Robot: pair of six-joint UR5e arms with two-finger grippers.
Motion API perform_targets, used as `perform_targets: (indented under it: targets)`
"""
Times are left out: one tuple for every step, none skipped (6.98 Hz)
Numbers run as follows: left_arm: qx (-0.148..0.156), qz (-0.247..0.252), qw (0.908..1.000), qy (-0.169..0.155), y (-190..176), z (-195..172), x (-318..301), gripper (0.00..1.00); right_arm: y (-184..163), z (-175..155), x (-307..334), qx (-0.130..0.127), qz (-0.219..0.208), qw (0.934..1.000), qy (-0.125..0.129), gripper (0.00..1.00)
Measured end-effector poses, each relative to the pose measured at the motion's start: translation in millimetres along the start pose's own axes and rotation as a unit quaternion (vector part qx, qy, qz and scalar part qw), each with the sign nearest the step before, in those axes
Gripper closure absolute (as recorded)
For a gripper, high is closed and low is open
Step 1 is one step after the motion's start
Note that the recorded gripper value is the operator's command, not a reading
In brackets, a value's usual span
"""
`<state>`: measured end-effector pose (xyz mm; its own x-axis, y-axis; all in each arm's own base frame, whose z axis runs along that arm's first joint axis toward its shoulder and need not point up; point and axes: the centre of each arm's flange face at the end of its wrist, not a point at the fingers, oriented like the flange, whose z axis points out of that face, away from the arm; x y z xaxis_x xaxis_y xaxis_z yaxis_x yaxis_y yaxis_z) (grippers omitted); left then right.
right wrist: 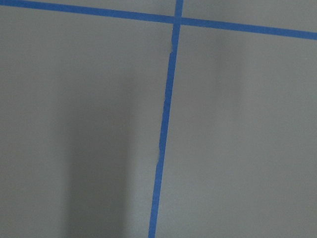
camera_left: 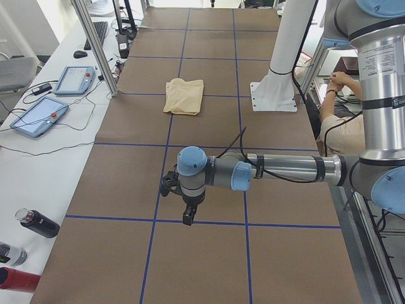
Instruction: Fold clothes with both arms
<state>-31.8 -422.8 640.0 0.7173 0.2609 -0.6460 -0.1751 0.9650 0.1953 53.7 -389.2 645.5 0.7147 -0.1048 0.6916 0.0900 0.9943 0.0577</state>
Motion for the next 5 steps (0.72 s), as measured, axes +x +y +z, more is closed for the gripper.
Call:
perform_targets:
  targets:
    - [0.0, 0.0, 1.0, 0.0, -0.2, -0.5, 0.4, 0.0, 0.1, 0.0, 0.1, 0.0, 0.0, 1.0, 0.0, 0.0]
    - [0.0, 0.0, 1.0, 0.0, 0.2, 0.1, -0.2, 0.0, 0.1, 0.0, 0.1, 0.0, 0.0, 1.0, 0.001, 0.0]
    - [-0.001, -0.001, 1.0, 0.0, 0.6, 0.9, -1.1, 0.0, 0.3, 0.1, 0.3, 0.0, 0.0, 1.0, 0.001, 0.0]
    - [0.0, -0.002, 1.0, 0.0, 0.7, 0.4, -1.5, 0.0, 0.5, 0.3, 0.4, 0.0, 0.0, 1.0, 0.001, 0.0]
    - [0.002, -0.003, 1.0, -0.001, 1.1, -1.7, -2.8, 0.0, 0.5, 0.3, 0.4, 0.0, 0.0, 1.0, 0.001, 0.0]
